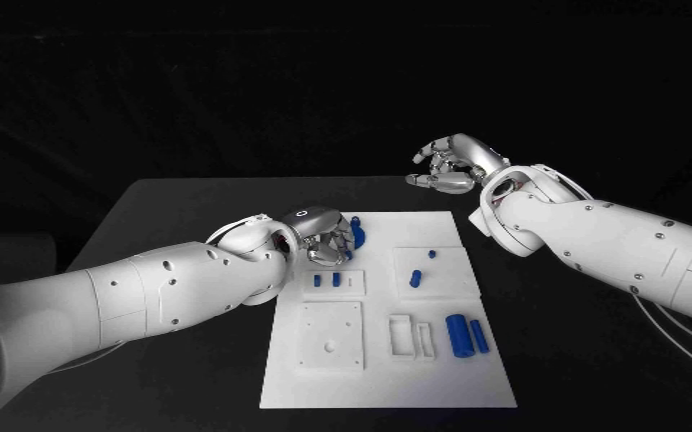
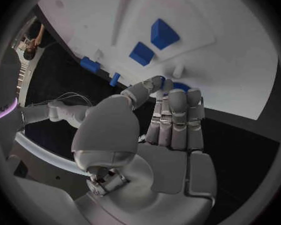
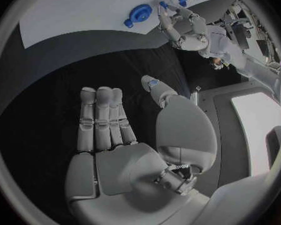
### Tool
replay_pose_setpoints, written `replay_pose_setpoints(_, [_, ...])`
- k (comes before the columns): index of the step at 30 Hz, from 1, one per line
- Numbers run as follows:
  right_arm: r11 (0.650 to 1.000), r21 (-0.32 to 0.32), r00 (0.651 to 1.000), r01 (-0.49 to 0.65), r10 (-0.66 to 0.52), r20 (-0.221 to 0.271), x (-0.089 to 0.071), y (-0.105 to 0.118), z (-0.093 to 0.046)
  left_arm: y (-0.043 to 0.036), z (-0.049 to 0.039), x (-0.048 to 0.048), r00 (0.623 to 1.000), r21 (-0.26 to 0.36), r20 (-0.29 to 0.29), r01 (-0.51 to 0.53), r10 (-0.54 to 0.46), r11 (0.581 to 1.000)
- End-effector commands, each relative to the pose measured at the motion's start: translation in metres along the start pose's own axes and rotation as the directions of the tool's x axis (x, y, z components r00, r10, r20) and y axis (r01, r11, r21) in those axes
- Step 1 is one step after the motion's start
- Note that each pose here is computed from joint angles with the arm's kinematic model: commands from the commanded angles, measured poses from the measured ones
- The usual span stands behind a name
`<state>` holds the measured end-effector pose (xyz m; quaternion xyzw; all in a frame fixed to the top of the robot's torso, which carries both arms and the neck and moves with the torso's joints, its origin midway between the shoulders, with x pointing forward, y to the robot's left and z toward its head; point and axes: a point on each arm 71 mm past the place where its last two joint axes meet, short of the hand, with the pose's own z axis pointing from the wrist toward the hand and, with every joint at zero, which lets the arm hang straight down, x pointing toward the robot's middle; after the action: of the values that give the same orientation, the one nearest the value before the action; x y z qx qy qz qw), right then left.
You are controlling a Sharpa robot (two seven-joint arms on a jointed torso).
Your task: Assemble the parts on the task board
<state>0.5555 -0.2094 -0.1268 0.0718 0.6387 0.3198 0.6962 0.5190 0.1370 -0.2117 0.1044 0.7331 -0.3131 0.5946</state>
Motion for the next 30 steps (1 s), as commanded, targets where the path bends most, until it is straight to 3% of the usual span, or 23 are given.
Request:
replay_pose_setpoints(1, [1.000, -0.013, 1.000, 0.001, -0.002, -0.010, 0.001, 0.002, 0.000, -0.0010, -0.0011, -0.0037, 0.999, 0.003, 0.034, 0.042, -0.042, 0.999])
replay_pose_setpoints(11, [1.000, -0.011, 1.000, 0.002, -0.002, -0.010, 0.001, 0.001, 0.000, 0.0060, -0.0120, -0.0158, 0.995, -0.012, 0.047, 0.087, -0.087, 0.996])
replay_pose_setpoints(23, [1.000, -0.008, 1.000, 0.003, -0.003, -0.009, 0.000, -0.001, 0.000, 0.0240, -0.0270, -0.0163, 0.997, -0.068, -0.009, 0.081, -0.081, 0.994])
replay_pose_setpoints(30, [1.000, -0.010, 1.000, 0.003, -0.003, -0.010, 0.000, 0.000, 0.000, 0.0245, -0.0264, -0.0152, 0.997, -0.070, -0.023, 0.070, -0.072, 0.995])
